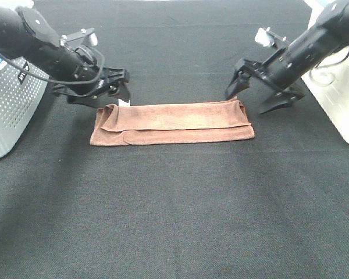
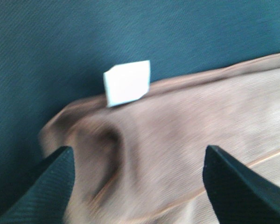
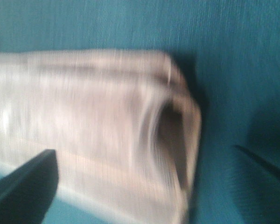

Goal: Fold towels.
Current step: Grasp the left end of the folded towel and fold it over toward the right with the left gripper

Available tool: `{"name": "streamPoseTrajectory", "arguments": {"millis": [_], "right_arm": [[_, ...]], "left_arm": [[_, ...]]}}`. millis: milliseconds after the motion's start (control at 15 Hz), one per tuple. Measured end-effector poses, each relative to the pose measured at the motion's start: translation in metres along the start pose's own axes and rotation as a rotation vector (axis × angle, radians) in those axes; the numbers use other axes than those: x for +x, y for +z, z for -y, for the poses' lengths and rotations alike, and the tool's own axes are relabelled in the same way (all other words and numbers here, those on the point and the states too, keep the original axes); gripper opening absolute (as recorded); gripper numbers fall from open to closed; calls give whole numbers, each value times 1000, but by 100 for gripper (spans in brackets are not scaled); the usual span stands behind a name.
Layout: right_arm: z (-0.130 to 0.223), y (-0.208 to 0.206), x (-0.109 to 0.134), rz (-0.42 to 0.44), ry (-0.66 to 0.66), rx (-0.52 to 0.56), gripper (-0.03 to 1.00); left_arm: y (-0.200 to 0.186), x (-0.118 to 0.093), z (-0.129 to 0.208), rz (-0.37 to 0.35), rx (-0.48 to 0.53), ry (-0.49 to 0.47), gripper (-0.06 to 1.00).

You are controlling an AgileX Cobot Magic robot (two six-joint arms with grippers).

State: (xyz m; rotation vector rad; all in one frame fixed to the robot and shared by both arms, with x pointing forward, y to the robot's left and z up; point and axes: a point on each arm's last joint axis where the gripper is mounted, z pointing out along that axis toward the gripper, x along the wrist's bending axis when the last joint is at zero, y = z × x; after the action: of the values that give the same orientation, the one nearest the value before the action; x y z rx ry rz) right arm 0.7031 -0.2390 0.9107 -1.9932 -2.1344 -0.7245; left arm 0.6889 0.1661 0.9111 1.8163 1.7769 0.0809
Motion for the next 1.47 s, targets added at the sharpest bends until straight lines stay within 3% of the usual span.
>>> {"name": "streamPoseTrajectory", "arguments": {"millis": [267, 533, 733, 800, 933, 1133, 1200, 1333, 1467], "right_arm": [[4, -5, -1, 39, 10, 51, 93], [5, -5, -1, 39, 14, 53, 93], [5, -5, -1, 39, 13, 59, 93], [5, -5, -1, 39, 13, 60, 93], [5, -5, -1, 39, 13, 60, 93], [5, -5, -1, 39, 13, 60, 93], [5, -5, -1, 39, 13, 60, 93], [5, -5, -1, 39, 13, 60, 93], [6, -5, -1, 37, 14, 68, 93]], "left_arm": [[18, 12, 18, -63, 132, -116, 73], [26, 13, 18, -43, 135, -166, 69], [34, 13, 20, -26, 142, -202, 18], [34, 14, 20, -28, 144, -196, 6], [30, 13, 19, -42, 151, -161, 4], [-7, 13, 6, -175, 136, -21, 4], [-7, 13, 6, -175, 136, -21, 4], [-31, 14, -5, -279, 151, 31, 4], [-54, 7, -22, -325, 173, 31, 4]]}}
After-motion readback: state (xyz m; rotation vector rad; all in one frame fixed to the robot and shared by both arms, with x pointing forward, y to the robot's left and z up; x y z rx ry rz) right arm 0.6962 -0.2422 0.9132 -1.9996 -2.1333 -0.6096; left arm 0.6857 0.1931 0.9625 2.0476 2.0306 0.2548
